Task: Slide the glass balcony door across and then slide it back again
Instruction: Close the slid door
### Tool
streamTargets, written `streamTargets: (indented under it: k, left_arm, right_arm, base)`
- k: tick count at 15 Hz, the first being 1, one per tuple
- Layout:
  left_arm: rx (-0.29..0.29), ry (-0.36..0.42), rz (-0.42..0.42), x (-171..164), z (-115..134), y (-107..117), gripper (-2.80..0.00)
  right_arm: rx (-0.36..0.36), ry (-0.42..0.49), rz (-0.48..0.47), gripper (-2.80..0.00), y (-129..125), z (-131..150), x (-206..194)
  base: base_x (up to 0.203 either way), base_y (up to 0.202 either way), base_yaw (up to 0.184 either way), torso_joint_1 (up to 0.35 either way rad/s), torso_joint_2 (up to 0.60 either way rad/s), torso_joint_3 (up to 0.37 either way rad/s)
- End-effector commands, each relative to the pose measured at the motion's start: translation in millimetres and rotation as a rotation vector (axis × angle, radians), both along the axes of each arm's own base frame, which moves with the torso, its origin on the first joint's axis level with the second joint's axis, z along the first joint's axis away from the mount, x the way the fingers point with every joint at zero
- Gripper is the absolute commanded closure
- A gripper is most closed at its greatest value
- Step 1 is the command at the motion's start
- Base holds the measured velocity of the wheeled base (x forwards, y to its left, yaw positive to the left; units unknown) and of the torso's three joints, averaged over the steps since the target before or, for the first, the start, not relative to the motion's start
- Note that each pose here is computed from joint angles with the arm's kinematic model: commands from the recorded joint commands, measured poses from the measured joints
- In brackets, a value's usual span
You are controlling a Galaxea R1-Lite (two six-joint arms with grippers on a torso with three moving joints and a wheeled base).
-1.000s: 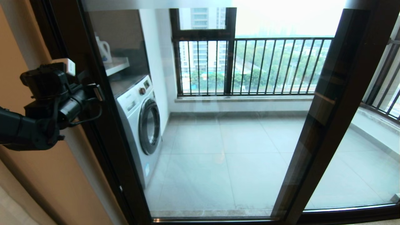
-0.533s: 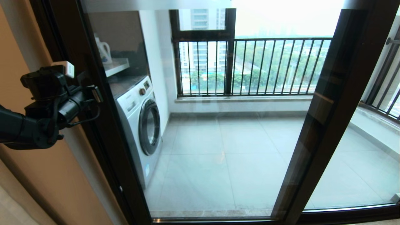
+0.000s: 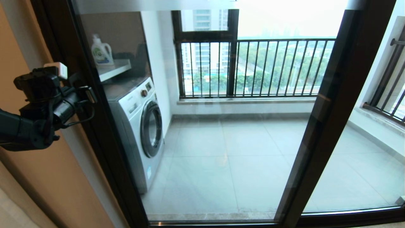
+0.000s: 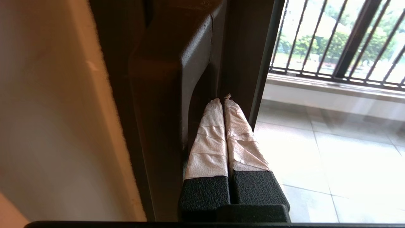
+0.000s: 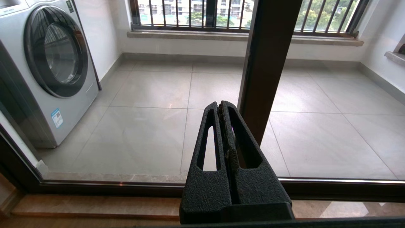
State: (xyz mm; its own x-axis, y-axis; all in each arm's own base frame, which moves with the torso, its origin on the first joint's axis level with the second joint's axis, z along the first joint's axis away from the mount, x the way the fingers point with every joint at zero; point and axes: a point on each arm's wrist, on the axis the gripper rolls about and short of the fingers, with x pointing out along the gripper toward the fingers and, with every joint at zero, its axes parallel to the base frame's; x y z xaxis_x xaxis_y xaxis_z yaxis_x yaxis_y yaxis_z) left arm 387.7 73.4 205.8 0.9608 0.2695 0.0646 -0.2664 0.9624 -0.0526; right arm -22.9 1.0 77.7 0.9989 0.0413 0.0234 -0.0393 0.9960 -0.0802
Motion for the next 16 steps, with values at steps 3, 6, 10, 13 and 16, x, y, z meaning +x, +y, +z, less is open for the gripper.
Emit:
streamTargets:
  k: [3,6,10,13,16]
  left_arm:
    - [-0.002,0.009,0.005,0,-3,8,0.00]
    - [0.000,0.007,0.009,-1,-2,10,0.00]
    - [0.000,0.004,0.007,-2,-1,10,0.00]
    - [0.002,0.001,-0.006,-3,1,5,0.00]
    - [-0.001,-0.011,-0.053,-15,11,-16,0.00]
  right_arm:
    - [-0.002,0.013,0.000,0.00,0,-3,1]
    - [-0.001,0.012,0.001,0.00,0,-3,1]
    - [0.000,0.011,0.000,0.00,0,-3,1]
    - [-0.001,0.013,0.001,0.00,0,-3,1]
    - [0.000,0.013,0.000,0.00,0,-3,1]
  base:
    - [0.000,0.000,0.000,0.000,0.00,0.000]
    - [0.000,0.000,0.000,0.000,0.00,0.000]
    - [0.000,0.000,0.000,0.000,0.00,0.000]
    - [0.000,0.000,0.000,0.000,0.00,0.000]
    - [0.000,0.000,0.000,0.000,0.00,0.000]
